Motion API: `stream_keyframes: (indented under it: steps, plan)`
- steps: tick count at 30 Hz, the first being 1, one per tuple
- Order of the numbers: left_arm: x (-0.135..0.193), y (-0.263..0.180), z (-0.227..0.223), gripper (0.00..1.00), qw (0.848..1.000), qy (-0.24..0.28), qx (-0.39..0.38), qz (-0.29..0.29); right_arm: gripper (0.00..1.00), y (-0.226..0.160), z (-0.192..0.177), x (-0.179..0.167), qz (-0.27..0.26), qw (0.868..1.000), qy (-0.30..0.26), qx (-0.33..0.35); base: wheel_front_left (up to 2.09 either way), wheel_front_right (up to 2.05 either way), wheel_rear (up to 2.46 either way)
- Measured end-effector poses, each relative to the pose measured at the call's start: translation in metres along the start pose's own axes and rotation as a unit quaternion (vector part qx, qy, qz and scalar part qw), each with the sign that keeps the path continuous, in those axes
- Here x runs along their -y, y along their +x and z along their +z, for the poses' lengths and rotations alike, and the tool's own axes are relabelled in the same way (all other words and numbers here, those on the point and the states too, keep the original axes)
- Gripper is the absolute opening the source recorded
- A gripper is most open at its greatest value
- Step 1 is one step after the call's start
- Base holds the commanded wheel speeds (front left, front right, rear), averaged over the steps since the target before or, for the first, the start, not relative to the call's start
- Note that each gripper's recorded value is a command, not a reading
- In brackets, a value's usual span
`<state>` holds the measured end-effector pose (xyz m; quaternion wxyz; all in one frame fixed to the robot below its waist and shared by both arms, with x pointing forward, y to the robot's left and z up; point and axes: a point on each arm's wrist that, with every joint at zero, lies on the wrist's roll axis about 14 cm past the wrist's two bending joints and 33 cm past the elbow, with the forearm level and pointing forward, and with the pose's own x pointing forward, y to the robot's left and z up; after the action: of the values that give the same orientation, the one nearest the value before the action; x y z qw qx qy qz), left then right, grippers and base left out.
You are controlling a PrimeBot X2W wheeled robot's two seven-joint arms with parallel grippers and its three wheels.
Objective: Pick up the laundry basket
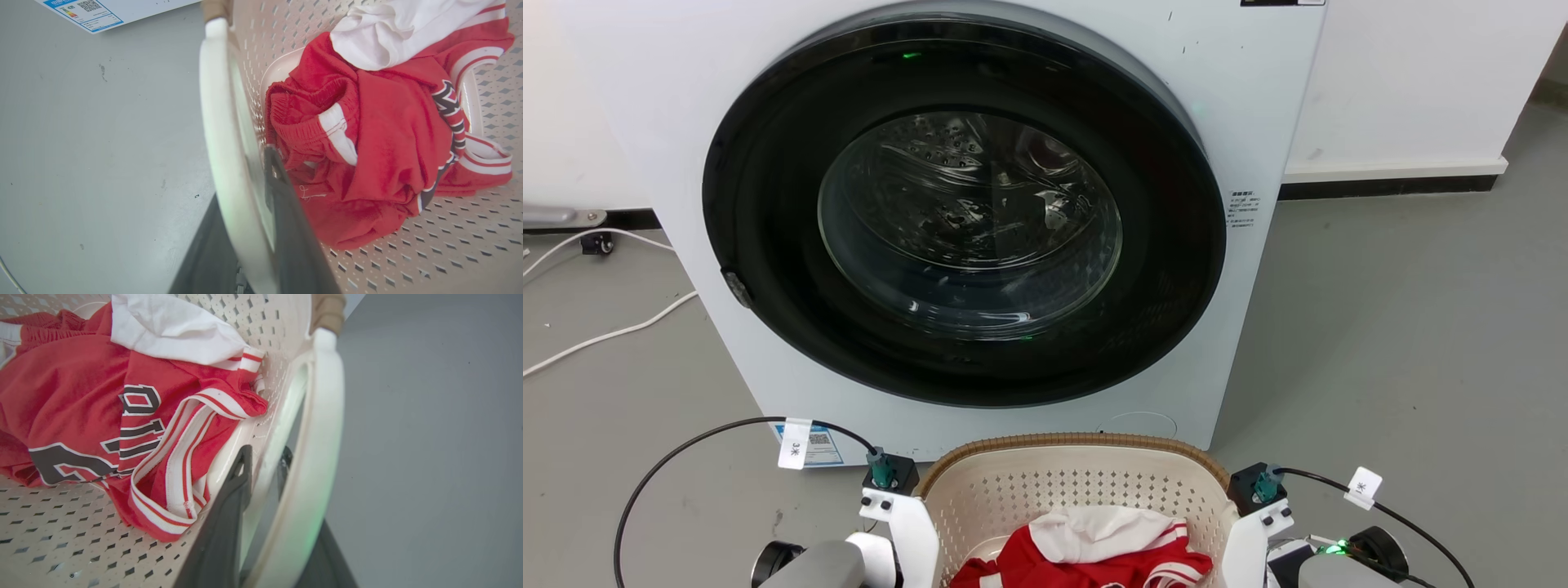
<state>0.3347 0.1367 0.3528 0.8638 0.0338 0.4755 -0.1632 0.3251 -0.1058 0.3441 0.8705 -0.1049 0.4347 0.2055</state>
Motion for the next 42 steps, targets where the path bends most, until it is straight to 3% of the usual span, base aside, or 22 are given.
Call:
stream_keyframes:
  steps: [42]
  plan:
    - [0.0048, 0.0059, -0.0075, 0.00, 1.000, -0.001, -0.010, -0.008, 0.00, 0.0014, -0.0099, 0.0044, 0.000, 1.000, 0.008, -0.015, 0.00, 0.00, 0.00]
